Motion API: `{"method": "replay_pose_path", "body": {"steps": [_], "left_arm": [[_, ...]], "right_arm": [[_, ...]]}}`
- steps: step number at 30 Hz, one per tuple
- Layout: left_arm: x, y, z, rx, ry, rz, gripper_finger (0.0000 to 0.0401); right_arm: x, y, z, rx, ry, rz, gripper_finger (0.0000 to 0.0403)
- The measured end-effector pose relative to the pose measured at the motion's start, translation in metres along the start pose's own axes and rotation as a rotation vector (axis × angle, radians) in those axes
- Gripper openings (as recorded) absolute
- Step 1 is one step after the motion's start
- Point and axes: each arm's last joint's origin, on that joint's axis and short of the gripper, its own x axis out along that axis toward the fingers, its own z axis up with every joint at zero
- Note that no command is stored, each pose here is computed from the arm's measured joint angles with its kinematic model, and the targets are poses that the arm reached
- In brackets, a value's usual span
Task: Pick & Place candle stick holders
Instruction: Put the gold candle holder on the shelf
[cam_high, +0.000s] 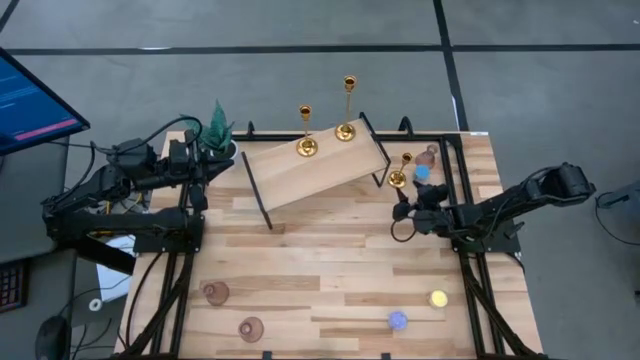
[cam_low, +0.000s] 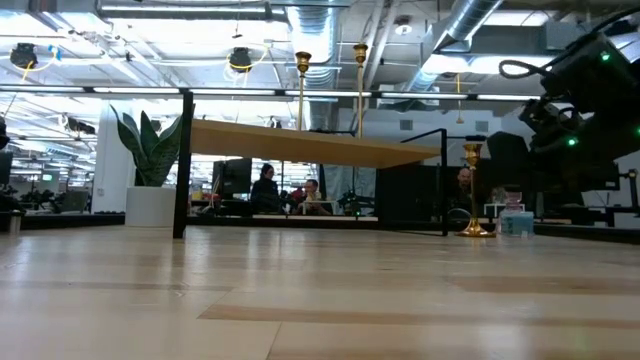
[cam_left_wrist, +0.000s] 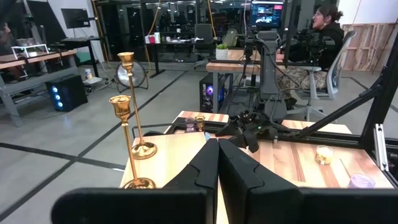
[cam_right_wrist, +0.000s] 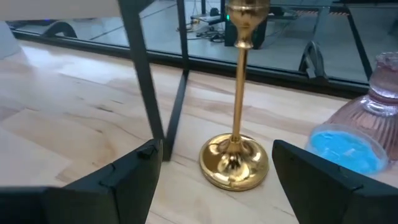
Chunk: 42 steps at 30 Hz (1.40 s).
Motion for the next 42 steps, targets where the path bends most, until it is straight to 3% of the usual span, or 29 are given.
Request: {"method": "replay_pose_path", "body": {"steps": [33,42], "left_arm": [[0.0001,0.0013,0.0023,0.065,-0.02,0.041,0.0012],[0.0,0.0015,0.0028,0.049,-0.025,0.047,0.008]], "right_arm": [[-0.0027,0.0076,0.0026,-0.039,0.02,0.098,0.0295],[-0.0005,0.0079,0.0058,-0.067,0.009,0.085,0.0295]]}}
